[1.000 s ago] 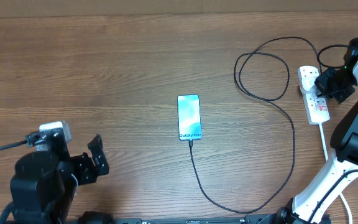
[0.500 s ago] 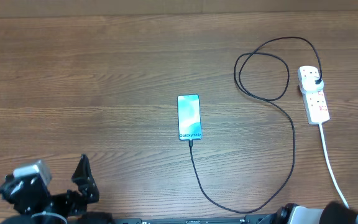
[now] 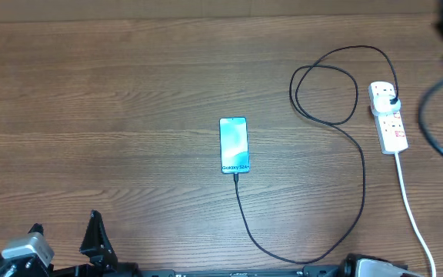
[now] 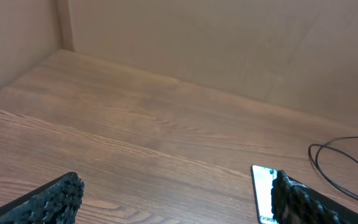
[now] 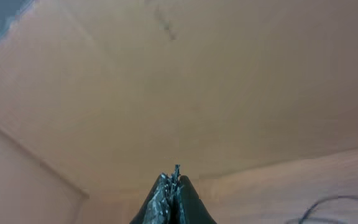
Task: Plug charger to phone and switch on socket
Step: 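Lift the right gripper away from the power strip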
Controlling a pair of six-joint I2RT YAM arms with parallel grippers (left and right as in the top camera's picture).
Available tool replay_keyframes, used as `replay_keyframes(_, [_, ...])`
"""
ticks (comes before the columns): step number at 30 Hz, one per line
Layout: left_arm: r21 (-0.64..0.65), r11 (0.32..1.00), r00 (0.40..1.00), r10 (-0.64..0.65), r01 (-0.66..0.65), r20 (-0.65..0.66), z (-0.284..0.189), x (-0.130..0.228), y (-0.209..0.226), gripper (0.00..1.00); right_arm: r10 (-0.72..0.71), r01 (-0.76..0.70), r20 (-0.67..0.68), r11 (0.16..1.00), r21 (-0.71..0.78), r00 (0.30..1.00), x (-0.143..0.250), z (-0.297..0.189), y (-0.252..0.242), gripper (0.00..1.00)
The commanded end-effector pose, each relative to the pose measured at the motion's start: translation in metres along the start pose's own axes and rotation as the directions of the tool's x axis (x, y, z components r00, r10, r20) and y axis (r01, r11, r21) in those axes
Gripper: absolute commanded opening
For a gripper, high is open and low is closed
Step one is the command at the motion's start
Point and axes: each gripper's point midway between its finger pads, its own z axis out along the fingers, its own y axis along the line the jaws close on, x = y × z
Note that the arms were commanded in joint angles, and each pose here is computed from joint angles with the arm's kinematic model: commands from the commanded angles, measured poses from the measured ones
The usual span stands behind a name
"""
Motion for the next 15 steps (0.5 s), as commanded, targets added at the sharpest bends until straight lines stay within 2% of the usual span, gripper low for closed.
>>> replay_keyframes(1, [-0.011,1.000,1.000,-0.012,0.012,0.021,-0.004,0.000,0.003,1.00,-0.085,0.084,0.009,0.993,0.083,0.996,0.010,0.010,0.007,0.04])
replay_keyframes(4, [-0.005,1.000,0.999,-0.014,0.014,0.039,-0.011,0.001,0.004,1.00,-0.185,0.183,0.028,0.981,0.071,0.982,0.014,-0.002,0.032,0.04])
replay_keyframes(8, [-0.017,1.000,1.000,-0.008,0.008,0.002,-0.014,0.014,0.009,1.00,-0.191,0.191,0.018,0.981,0.024,0.981,0.022,-0.018,0.047,0.04])
replay_keyframes(12, [-0.054,0.998,0.992,0.009,-0.016,-0.129,-0.016,0.046,0.018,1.00,-0.189,0.189,0.022,0.982,-0.023,0.982,0.044,-0.026,0.045,0.04])
replay_keyframes(15, [-0.090,0.995,0.975,0.018,-0.039,-0.222,-0.021,0.069,0.027,1.00,-0.199,0.203,0.080,0.978,-0.042,0.977,0.064,-0.027,0.033,0.04])
